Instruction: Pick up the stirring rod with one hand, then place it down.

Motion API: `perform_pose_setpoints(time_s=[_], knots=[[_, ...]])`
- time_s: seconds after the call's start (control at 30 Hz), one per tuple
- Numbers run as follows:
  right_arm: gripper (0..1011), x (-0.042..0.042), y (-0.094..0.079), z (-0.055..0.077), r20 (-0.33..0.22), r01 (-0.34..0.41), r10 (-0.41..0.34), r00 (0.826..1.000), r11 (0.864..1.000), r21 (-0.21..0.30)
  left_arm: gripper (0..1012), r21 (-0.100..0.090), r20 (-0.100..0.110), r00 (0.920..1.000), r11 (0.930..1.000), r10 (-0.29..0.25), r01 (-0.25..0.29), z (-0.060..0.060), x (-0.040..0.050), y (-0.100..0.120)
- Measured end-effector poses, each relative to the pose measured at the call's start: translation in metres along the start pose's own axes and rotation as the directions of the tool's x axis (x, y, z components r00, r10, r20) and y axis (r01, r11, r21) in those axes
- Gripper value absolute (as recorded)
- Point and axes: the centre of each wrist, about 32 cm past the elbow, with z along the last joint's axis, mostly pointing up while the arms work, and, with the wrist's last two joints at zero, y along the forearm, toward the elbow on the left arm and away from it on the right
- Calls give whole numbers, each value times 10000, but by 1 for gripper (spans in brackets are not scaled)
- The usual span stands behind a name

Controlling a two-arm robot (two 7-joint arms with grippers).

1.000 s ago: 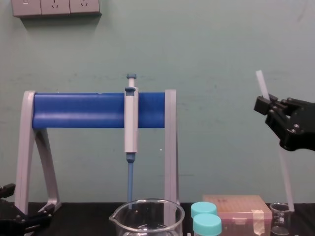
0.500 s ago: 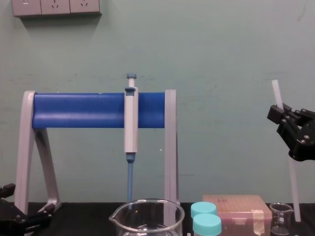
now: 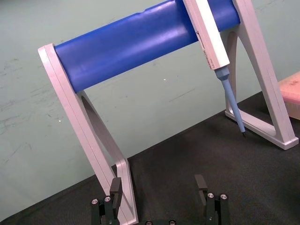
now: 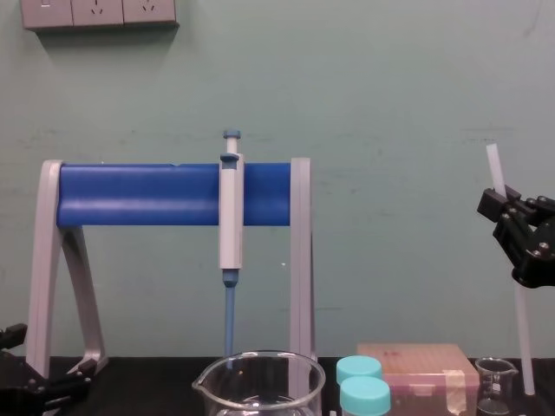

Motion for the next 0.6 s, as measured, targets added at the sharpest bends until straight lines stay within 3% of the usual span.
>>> perform_pose_setpoints(time_s=[0.6], knots=[[71, 5, 4, -1, -13, -48, 48, 10000, 10000, 0, 1000, 1, 0, 10000, 10000, 1, -1, 0, 0, 0]])
